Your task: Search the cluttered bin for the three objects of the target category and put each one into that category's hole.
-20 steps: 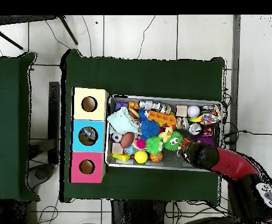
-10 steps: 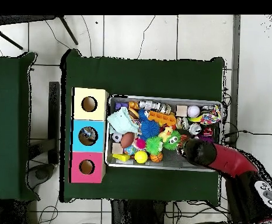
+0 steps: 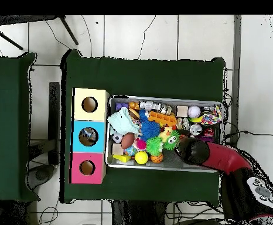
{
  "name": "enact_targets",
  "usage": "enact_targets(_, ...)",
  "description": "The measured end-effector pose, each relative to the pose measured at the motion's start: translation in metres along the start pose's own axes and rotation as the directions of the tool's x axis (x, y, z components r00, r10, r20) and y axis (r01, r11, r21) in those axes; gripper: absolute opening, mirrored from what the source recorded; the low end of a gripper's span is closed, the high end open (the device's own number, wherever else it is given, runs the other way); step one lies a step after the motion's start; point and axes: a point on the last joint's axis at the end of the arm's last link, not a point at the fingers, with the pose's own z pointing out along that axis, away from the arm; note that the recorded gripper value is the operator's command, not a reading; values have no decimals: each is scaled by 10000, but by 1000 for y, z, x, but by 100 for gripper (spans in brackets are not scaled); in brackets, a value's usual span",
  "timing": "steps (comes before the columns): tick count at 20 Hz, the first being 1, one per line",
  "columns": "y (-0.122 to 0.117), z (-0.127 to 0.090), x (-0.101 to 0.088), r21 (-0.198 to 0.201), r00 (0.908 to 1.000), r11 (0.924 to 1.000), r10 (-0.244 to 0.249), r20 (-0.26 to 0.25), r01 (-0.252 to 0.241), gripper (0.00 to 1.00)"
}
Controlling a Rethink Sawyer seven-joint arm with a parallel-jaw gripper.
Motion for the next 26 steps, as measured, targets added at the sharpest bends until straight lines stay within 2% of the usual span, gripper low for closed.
enact_targets(10, 2, 1, 11, 29, 9993, 10000, 6, -368, -5, 0)
enact_targets(14, -1, 2, 13, 28, 9996, 9999, 117, -249, -116, 0)
enact_targets(17, -7, 4, 16, 45, 9993, 9993, 377, 75, -377, 0)
enact_targets(19, -13, 5, 16, 65, 9967, 9978, 650, 493, -654, 0)
enact_targets(22, -22, 6, 15, 94, 9854, 9931, 1147, 1261, -1168, 0)
enact_targets(24, -24, 5, 14, 85, 9791, 9906, 1335, 1536, -1364, 0)
enact_targets(26, -25, 0, 7, 87, 9667, 9864, 1593, 2004, -1643, 0)
